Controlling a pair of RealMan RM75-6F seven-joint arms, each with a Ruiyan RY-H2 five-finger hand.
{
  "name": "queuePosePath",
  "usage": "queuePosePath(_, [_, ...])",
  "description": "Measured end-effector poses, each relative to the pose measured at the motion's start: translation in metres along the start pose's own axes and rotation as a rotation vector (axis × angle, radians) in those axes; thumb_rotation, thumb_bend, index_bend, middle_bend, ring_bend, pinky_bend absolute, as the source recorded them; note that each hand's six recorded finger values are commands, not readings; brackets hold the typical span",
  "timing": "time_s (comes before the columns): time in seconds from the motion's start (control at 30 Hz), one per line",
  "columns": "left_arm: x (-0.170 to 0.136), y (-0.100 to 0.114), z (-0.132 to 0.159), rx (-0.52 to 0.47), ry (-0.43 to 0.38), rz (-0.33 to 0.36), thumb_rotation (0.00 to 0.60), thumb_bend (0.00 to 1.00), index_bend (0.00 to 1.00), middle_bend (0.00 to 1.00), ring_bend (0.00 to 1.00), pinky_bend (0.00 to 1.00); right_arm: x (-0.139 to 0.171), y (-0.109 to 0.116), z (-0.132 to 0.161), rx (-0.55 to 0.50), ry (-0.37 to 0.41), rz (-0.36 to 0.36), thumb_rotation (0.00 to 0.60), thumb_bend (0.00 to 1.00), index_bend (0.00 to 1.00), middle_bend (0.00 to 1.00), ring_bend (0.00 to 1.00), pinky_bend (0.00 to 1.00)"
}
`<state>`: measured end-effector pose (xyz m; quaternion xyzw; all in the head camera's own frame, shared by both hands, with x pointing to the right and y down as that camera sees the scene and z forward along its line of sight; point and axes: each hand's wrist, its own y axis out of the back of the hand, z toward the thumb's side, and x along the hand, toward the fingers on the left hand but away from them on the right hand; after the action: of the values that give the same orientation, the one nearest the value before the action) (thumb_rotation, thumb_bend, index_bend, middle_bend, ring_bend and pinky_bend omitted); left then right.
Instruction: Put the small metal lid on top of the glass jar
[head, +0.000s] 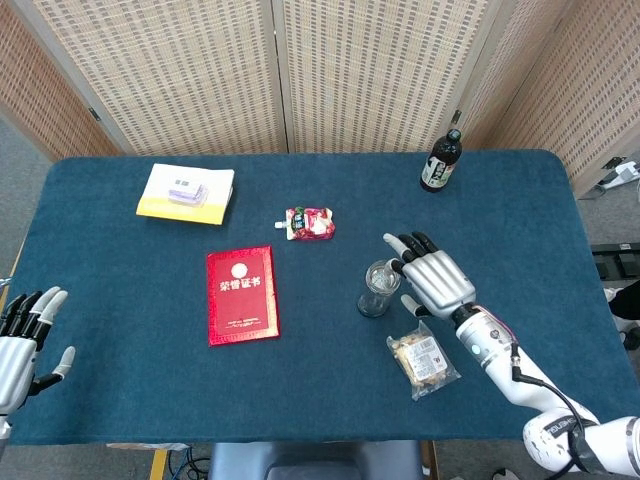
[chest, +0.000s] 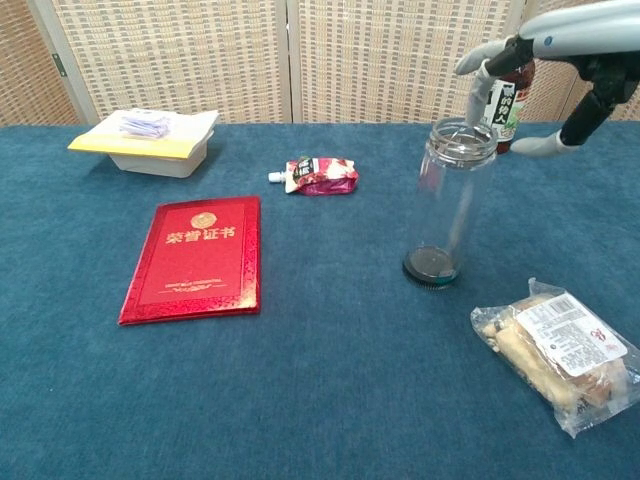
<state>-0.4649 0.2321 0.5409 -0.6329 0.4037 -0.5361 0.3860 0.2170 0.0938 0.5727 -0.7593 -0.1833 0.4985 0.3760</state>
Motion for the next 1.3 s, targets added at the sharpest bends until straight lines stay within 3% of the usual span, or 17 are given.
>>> queuePosePath(0.3, [0.001,-0.002,0.000,0.016,0.003,-0.004,0.600,0.38,0.00,0.05,0.00,0.00,0.026,0.032,-0.004,-0.027,0.015,-0.101,0.600,0.40,0.33,0.00,0.00,0.00])
queuePosePath(0.53, [0.002,-0.003,0.000,0.020,0.008,-0.008,0.600,0.38,0.00,0.05,0.00,0.00,0.061,0.027,-0.021,-0.028,0.005,-0.185,0.600,0.39,0.13,0.00,0.00,0.00])
queuePosePath(0.9, [0.003,-0.007,0.002,0.033,0.009,-0.017,0.600,0.38,0.00,0.05,0.00,0.00,0.161,-0.040,-0.097,-0.013,-0.175,-0.283,0.600,0.38,0.01,0.00,0.00,0.00])
queuePosePath(1.1, [0.005,-0.014,0.007,0.041,-0.010,-0.036,0.600,0.38,0.00,0.05,0.00,0.00,0.203,-0.078,-0.115,-0.015,-0.262,-0.315,0.600,0.38,0.00,0.00,0.00,0.00])
queuePosePath(1.3, [0.009,-0.018,0.009,0.045,-0.021,-0.052,0.600,0.38,0.00,0.05,0.00,0.00,0.221,-0.095,-0.125,-0.050,-0.301,-0.338,0.600,0.38,0.00,0.00,0.00,0.00])
